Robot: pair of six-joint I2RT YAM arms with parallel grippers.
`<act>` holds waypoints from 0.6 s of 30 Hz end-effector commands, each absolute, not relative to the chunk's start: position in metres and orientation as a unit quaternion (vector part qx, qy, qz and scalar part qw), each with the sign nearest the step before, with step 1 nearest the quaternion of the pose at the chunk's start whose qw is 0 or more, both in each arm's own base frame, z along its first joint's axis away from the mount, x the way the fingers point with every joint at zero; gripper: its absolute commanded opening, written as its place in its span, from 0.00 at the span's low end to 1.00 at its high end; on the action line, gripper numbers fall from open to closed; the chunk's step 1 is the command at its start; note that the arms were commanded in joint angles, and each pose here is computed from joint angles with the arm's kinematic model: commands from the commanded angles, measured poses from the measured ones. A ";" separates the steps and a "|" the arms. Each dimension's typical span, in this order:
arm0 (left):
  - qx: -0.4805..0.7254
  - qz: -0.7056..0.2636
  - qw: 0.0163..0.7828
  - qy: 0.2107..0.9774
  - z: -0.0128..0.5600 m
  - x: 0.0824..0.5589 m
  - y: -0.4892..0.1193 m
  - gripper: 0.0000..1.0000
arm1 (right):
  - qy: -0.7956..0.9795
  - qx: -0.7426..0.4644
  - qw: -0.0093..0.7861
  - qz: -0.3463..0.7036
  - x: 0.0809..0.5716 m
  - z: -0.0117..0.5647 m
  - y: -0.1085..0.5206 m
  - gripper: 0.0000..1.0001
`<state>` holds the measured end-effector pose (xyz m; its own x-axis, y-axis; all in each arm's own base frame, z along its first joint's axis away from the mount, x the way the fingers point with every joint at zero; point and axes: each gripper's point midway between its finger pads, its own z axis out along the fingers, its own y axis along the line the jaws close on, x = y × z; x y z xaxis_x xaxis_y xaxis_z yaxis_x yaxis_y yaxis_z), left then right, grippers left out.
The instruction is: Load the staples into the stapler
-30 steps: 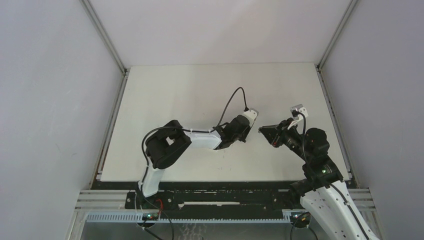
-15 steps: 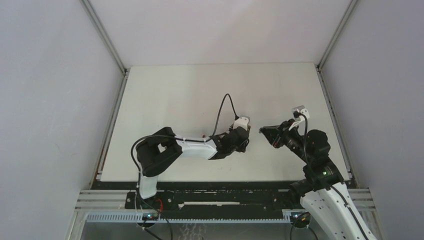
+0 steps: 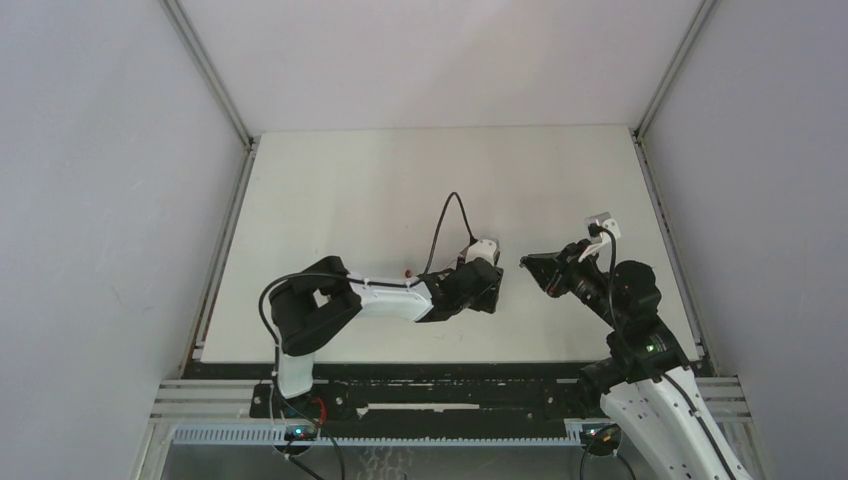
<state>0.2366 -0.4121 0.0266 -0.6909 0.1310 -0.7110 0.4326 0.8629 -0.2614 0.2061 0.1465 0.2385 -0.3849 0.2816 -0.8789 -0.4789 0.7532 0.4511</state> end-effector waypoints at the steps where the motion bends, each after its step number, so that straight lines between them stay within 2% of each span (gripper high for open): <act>1: 0.163 -0.219 0.350 0.896 0.030 0.232 -0.418 0.62 | 0.751 -0.060 0.557 0.350 0.209 0.244 0.148 0.10; 18: 0.248 -0.306 0.329 0.858 0.034 0.220 -0.472 0.62 | 0.749 -0.059 0.558 0.352 0.209 0.245 0.148 0.09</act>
<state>0.2305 -0.4522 0.0295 -0.6735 0.1838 -0.7160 0.5568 0.7632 -0.3279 0.2071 0.1470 0.2365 -0.3929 0.2793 -0.8761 -0.4750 0.7542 0.4534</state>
